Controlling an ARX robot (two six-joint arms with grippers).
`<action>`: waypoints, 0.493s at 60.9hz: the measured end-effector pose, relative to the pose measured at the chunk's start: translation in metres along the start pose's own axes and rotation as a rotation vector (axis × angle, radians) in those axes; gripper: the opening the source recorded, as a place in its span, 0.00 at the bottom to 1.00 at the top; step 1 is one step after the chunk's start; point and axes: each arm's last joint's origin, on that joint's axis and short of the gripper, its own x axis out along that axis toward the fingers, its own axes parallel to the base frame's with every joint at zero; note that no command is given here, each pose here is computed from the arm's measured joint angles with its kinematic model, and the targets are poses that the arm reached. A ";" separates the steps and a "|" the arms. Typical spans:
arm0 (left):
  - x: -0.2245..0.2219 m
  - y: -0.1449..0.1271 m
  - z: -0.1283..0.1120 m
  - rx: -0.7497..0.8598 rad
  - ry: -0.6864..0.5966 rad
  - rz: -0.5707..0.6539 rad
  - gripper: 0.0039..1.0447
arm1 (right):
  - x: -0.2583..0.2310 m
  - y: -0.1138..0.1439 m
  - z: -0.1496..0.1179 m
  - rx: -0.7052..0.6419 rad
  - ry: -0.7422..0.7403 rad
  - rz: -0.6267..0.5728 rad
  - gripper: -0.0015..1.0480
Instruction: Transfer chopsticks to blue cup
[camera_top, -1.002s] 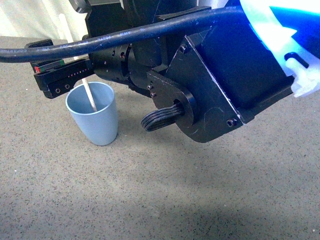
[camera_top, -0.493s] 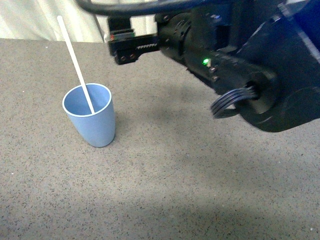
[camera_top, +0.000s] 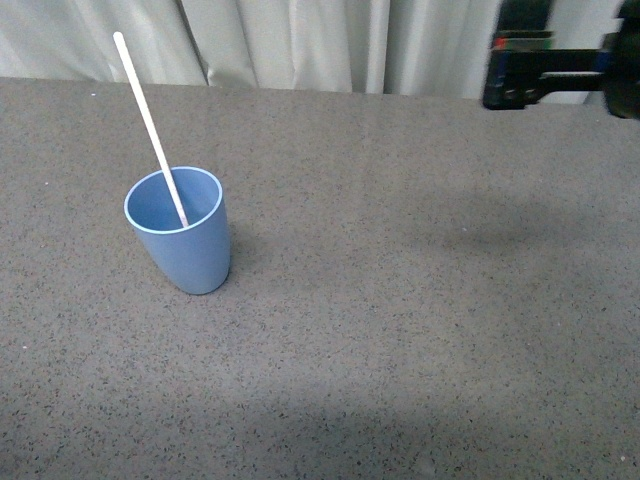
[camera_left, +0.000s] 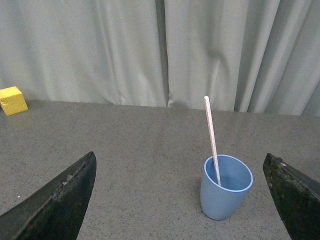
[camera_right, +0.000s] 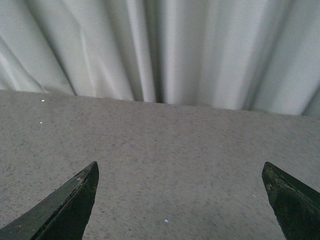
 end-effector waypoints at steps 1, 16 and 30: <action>0.000 0.000 0.000 0.000 0.000 0.000 0.94 | -0.004 -0.004 0.001 0.010 0.000 -0.007 0.91; 0.000 0.000 0.000 0.000 0.000 0.000 0.94 | -0.053 -0.027 -0.001 0.036 -0.001 -0.009 0.91; 0.000 0.000 0.000 0.000 0.000 0.000 0.94 | -0.074 -0.035 0.001 0.013 -0.098 -0.116 0.83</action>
